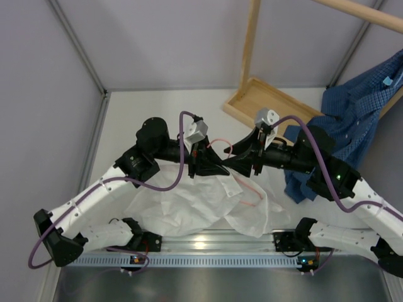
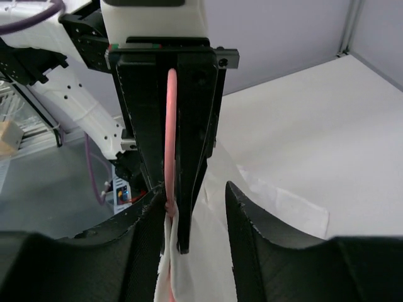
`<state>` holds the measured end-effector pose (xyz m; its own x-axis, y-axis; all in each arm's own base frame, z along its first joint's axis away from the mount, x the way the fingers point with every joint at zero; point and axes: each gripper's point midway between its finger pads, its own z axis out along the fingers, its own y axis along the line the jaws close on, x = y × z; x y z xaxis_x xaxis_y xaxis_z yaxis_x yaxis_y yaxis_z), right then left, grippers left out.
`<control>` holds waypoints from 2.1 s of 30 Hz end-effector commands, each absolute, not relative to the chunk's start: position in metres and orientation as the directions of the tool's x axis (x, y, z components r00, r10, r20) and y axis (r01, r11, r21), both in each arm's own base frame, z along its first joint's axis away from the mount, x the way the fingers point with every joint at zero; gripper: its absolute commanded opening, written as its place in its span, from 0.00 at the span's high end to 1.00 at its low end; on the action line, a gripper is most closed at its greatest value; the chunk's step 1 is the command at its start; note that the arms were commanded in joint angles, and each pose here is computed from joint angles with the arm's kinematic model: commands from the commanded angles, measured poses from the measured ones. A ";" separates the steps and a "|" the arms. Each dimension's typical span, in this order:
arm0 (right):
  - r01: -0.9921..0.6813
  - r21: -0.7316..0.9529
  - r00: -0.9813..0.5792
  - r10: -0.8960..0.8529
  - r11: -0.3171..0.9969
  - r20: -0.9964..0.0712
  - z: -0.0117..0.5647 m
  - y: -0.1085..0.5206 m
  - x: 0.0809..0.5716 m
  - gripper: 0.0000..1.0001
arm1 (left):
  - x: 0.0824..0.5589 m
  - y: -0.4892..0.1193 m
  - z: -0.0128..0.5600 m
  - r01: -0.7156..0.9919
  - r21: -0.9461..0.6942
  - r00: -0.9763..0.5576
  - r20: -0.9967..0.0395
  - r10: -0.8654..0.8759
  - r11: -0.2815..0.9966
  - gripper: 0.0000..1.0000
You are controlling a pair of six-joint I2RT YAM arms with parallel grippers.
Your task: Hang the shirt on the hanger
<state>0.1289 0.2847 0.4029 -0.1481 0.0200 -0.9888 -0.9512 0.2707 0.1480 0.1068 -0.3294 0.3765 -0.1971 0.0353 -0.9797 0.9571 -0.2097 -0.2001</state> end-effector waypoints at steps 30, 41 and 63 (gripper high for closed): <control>-0.868 0.058 0.007 0.128 0.493 -0.992 0.472 0.216 0.132 1.00 | 0.213 -0.167 0.324 0.477 -0.319 -0.092 -0.945 -0.314 0.819 0.02; -0.886 0.063 0.001 0.138 0.460 -0.990 0.481 0.204 0.115 1.00 | 0.232 -0.201 0.312 0.525 -0.319 -0.099 -0.944 -0.316 0.789 1.00; -0.734 0.059 0.031 0.120 0.676 -0.992 0.474 0.179 0.155 1.00 | 0.280 -0.124 0.275 -0.005 -0.400 -0.151 -0.906 -0.396 0.917 1.00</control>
<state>0.1562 0.1798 0.4434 -0.0302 0.0608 -0.9977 -0.7287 0.6819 0.0637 0.2793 -0.1175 0.2492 -0.1753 -0.3612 -0.9159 -0.0601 0.9325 -0.3562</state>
